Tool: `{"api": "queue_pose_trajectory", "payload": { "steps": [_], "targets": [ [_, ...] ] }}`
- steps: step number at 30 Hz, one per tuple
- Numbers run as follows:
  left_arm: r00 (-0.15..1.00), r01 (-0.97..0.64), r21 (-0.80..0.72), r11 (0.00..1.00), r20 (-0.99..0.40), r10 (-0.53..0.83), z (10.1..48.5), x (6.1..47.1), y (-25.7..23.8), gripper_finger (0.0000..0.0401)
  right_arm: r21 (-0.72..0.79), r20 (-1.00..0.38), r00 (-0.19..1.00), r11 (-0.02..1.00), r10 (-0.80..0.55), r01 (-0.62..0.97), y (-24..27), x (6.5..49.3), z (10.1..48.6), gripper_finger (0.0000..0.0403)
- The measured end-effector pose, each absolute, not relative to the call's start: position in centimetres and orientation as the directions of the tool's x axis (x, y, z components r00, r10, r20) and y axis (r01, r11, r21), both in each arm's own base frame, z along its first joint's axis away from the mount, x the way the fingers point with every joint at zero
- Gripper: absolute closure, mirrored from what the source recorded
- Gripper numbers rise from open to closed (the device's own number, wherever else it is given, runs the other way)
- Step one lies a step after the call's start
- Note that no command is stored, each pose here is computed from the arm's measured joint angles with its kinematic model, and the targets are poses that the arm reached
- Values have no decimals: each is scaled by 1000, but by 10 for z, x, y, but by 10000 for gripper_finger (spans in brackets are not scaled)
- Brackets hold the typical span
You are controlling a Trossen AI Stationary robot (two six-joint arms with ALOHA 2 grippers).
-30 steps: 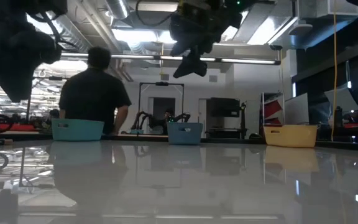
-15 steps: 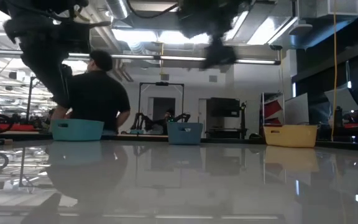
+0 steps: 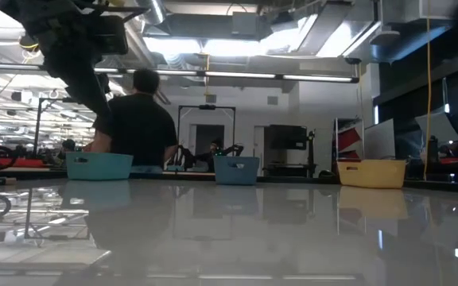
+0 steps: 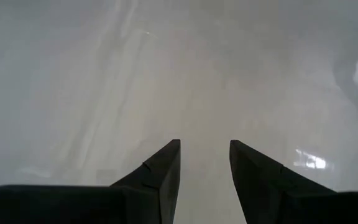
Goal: Sort batteries
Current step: Put the silver battery into the yellow bin
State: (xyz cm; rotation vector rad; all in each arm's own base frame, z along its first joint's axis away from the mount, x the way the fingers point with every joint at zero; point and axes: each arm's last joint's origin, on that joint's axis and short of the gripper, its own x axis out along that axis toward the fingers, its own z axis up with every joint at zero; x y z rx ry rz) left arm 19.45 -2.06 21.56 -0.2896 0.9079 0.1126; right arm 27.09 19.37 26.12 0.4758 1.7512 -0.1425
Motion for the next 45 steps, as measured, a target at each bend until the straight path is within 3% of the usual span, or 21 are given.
{"api": "queue_pose_trajectory", "payload": {
  "steps": [4, 6, 10, 15, 21, 29, 38, 45],
  "targets": [
    [618, -141, -202, 969, -782, -74, 216, 195, -22, 272, 35, -957, -249, 910, 150, 414, 222, 235, 236, 114],
    [641, -134, -212, 968, -764, -79, 218, 198, -22, 272, 42, -948, -266, 899, 173, 436, 235, 219, 225, 114],
    [719, -135, -263, 955, -690, -88, 225, 205, -23, 272, 113, -941, -216, 844, 260, 525, 253, 201, 209, 114],
    [781, -148, -327, 933, -617, -92, 232, 211, -23, 272, 62, -972, -135, 766, 191, 639, 252, 184, 202, 114],
    [774, -202, -366, 908, -628, -81, 231, 210, -23, 272, 65, -973, -128, 766, 190, 640, 253, 176, 191, 114],
    [774, -247, -418, 874, -628, -81, 231, 210, -23, 272, -30, -957, -217, 681, 191, 731, 242, 166, 166, 114],
    [774, -281, -454, 846, -628, -80, 231, 210, -23, 272, 72, -958, -112, 599, 264, 797, 251, 173, 165, 114],
    [777, -300, -441, 846, -627, -51, 231, 211, -22, 272, 93, -968, -60, 571, 244, 816, 251, 176, 165, 114]
  ]
}}
